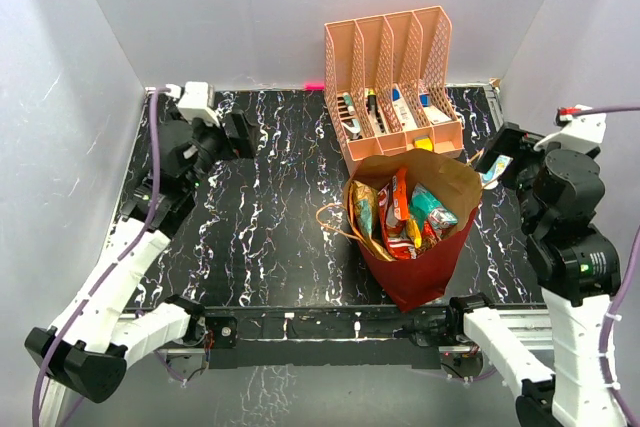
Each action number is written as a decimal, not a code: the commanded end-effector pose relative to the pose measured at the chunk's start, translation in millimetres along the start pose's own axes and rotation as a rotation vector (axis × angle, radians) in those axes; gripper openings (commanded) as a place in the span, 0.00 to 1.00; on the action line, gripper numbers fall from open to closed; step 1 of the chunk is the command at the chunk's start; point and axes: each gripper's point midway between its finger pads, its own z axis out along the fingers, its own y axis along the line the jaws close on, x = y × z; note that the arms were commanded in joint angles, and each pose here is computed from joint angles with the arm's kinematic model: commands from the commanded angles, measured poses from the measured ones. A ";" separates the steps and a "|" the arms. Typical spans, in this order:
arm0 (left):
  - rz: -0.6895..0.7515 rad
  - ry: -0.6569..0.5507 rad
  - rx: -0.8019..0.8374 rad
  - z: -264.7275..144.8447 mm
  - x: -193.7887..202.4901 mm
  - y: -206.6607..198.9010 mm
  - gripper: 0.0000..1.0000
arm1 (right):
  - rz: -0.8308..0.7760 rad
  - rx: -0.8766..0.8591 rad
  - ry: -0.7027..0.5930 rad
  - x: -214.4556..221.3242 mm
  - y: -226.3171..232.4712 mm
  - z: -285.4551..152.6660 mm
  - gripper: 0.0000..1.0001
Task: Take the snacks out of the paper bag
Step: Adjust the paper bag at the center of the board, then take out the snack from the paper bag.
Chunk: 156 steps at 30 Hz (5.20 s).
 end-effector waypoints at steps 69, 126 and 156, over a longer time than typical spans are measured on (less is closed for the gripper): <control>0.071 -0.157 0.059 -4.0 27.3 -45.8 0.98 | -0.046 0.155 -0.069 -13.1 -19.9 78.6 0.07; -0.468 0.693 0.267 -36.4 187.6 -241.3 0.61 | 0.103 -0.514 -0.050 -0.1 88.7 21.0 0.08; -0.363 0.686 0.225 24.2 209.9 -256.4 0.19 | 0.097 -0.489 -0.066 2.8 79.3 5.6 0.08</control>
